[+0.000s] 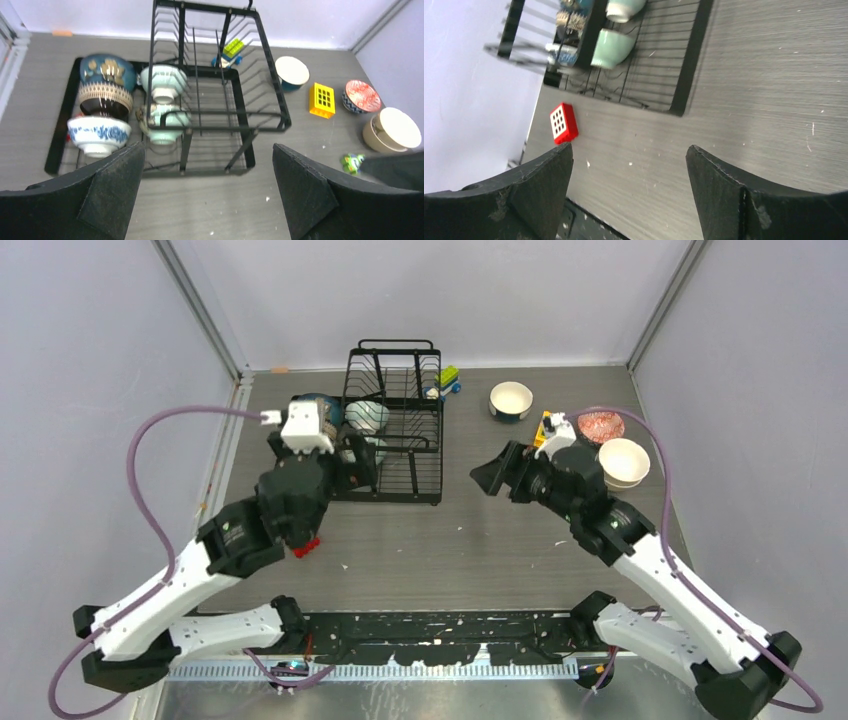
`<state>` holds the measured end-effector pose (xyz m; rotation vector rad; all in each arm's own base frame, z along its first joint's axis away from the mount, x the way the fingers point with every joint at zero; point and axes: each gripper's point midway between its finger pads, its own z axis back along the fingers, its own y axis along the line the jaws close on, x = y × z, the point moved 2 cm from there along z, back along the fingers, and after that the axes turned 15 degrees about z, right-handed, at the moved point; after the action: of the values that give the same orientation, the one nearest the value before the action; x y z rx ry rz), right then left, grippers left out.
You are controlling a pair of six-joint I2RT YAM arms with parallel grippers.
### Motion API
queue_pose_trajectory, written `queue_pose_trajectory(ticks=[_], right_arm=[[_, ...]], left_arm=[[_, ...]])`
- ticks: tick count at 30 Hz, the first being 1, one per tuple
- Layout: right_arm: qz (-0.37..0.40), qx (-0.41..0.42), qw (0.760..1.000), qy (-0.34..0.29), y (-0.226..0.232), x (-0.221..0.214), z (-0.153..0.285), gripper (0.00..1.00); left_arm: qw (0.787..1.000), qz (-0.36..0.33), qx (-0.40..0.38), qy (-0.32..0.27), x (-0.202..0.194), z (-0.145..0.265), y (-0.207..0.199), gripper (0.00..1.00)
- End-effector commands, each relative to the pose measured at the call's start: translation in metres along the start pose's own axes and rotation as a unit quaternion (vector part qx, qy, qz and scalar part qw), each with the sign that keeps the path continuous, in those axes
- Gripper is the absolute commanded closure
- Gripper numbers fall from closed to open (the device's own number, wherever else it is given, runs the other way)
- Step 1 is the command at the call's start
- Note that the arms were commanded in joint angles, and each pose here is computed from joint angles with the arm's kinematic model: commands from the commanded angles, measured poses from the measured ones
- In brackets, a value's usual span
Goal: Unload the bowls from the dish rack
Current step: Adjust the dish rack at the center of the board.
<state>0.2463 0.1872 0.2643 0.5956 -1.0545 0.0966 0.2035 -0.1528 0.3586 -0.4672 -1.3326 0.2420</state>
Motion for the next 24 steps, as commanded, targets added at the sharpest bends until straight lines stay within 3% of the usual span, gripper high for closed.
queue_pose_trajectory(ticks=[1, 7, 9, 12, 17, 24], right_arm=[[0.078, -0.001, 0.997, 0.008, 0.002, -0.025, 0.021, 0.13], [0.087, -0.006, 0.996, 0.024, -0.010, -0.058, 0.026, 0.13], [0.077, -0.002, 0.997, 0.024, -0.011, -0.063, 0.029, 0.13], [0.064, -0.005, 0.998, 0.017, -0.017, -0.069, 0.034, 0.12], [0.052, -0.023, 0.998, -0.006, -0.031, -0.079, 0.036, 0.13], [0.046, 0.006, 0.999, 0.022, -0.018, -0.091, 0.000, 0.15]], left_arm=[[0.997, -0.066, -0.003, 0.030, 0.013, -0.035, -0.020, 0.00], [0.999, 0.026, 0.010, -0.019, 0.075, -0.065, -0.007, 0.00], [0.998, 0.048, 0.040, -0.005, 0.080, -0.076, 0.012, 0.00], [0.988, 0.114, 0.096, 0.044, 0.062, -0.090, 0.058, 0.00], [0.955, 0.247, 0.143, 0.073, 0.020, -0.087, 0.121, 0.02], [0.936, 0.276, 0.195, 0.098, -0.030, -0.059, 0.157, 0.03]])
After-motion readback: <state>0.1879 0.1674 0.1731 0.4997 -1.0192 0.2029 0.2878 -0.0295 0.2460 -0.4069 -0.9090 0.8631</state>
